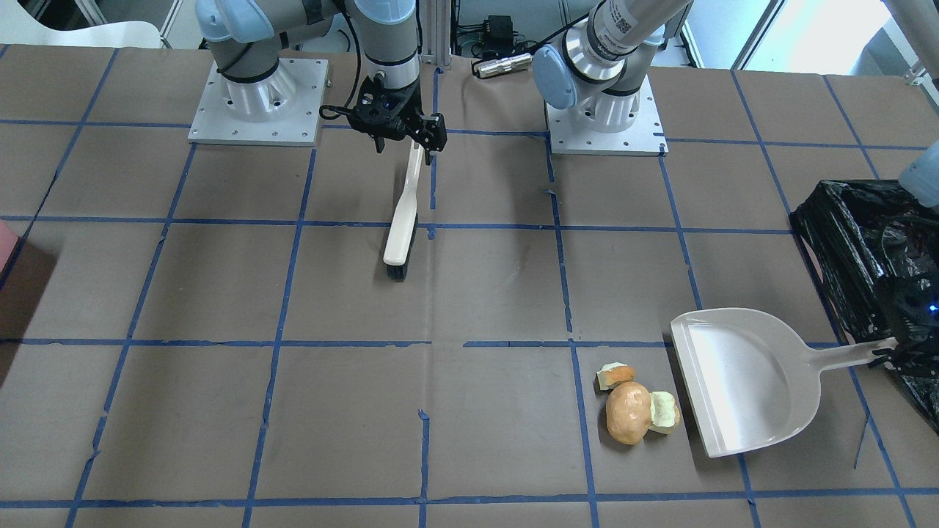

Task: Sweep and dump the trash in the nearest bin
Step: 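Grasp the white brush handle with the right gripper and lift it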

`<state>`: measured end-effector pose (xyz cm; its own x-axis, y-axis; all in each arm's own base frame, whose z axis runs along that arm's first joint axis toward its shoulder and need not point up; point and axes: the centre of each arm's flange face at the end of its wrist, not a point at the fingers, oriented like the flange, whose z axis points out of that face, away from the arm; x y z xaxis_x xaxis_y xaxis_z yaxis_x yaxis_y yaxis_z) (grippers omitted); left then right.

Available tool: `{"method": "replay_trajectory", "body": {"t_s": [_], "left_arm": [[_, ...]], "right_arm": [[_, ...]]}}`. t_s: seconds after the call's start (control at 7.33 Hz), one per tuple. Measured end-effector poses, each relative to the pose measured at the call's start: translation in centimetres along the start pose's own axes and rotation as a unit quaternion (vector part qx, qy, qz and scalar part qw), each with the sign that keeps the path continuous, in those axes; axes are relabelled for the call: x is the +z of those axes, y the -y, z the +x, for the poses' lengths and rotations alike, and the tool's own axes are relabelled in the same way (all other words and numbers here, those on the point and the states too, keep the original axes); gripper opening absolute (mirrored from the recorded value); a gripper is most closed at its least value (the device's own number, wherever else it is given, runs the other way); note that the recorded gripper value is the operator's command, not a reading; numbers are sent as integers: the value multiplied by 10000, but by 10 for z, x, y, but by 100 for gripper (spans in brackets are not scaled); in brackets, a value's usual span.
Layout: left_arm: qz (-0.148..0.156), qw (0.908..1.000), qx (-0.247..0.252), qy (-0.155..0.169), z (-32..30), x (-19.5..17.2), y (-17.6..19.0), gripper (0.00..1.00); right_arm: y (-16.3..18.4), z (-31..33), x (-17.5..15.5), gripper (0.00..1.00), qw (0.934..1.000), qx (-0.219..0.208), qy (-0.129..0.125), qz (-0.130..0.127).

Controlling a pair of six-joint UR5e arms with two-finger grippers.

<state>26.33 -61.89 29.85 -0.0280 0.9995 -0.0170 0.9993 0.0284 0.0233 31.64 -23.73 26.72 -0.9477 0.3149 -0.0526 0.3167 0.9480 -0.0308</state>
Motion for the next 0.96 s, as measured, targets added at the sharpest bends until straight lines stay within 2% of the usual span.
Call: {"method": "replay_trajectory", "body": {"t_s": [0.41, 0.96], "left_arm": [[97, 9999, -105, -61, 0, 25, 3, 4], [156, 9997, -113, -118, -3, 37, 10, 4]], "right_arm": [[-4, -1, 10, 99, 9998, -13, -76, 160], [-20, -15, 39, 100, 9996, -66, -253, 95]]}}
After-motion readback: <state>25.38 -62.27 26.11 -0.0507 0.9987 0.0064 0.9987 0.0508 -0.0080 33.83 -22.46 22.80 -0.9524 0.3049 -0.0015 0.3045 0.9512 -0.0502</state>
